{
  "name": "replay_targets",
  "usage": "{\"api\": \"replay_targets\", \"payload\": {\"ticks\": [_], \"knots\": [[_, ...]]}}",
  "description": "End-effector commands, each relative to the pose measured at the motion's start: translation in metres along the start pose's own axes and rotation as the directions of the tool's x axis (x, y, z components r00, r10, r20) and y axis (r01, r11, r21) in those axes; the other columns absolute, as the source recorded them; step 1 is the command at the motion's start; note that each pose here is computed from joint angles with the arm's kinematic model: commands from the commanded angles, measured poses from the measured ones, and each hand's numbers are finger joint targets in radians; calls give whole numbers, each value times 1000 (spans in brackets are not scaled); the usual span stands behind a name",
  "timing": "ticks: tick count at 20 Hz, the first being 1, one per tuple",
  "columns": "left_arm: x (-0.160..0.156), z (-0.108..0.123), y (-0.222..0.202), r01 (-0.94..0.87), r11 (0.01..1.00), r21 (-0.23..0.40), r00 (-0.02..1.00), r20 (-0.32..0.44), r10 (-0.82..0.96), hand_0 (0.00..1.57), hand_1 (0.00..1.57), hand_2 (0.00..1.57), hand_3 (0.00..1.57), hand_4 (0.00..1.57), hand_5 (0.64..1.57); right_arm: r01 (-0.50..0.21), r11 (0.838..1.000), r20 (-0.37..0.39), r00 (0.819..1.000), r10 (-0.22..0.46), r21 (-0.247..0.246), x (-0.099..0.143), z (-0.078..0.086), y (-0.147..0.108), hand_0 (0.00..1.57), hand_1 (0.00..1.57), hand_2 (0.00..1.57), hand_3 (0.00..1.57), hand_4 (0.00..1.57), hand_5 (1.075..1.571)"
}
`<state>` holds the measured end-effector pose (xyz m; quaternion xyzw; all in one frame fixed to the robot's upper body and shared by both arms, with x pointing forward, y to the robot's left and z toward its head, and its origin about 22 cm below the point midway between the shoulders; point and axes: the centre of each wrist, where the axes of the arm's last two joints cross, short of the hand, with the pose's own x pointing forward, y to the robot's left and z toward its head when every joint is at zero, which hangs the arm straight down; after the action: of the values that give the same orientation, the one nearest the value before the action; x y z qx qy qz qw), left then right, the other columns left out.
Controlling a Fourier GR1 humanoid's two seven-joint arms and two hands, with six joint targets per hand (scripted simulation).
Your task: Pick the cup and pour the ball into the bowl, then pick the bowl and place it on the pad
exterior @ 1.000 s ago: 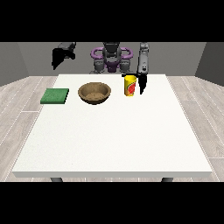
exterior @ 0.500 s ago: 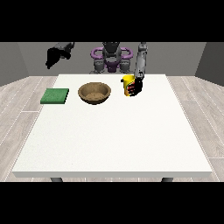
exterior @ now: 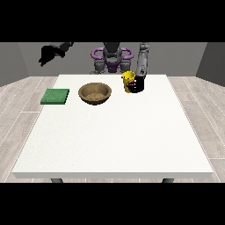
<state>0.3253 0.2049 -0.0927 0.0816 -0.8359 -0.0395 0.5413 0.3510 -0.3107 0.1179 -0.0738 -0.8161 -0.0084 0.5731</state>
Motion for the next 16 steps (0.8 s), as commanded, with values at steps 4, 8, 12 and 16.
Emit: {"api": "replay_targets", "payload": {"ticks": [4,8,12,16], "knots": [[25,-31,-35,65,997,-42,997,34,-63,1344,1344,1571,1571,1323,1157,-12,999,-58,998,10,-32,-1,-14,-30,0,0,395,700,568,1570],[40,-66,-27,220,975,-35,975,30,-219,1350,1350,1571,1571,1312,1182,1,1000,-78,997,-1,-9,-20,3,-28,0,0,400,647,553,1570],[47,-80,-32,402,912,-80,915,61,-398,1374,1374,1571,1571,1387,1255,-12,1000,-77,997,11,-14,-20,0,-34,0,0,337,644,556,1569],[74,-129,-10,438,898,33,892,112,-439,1374,1374,1571,1571,1387,1255,34,998,36,999,-36,51,2,-14,-35,0,0,330,664,539,1569]]}}
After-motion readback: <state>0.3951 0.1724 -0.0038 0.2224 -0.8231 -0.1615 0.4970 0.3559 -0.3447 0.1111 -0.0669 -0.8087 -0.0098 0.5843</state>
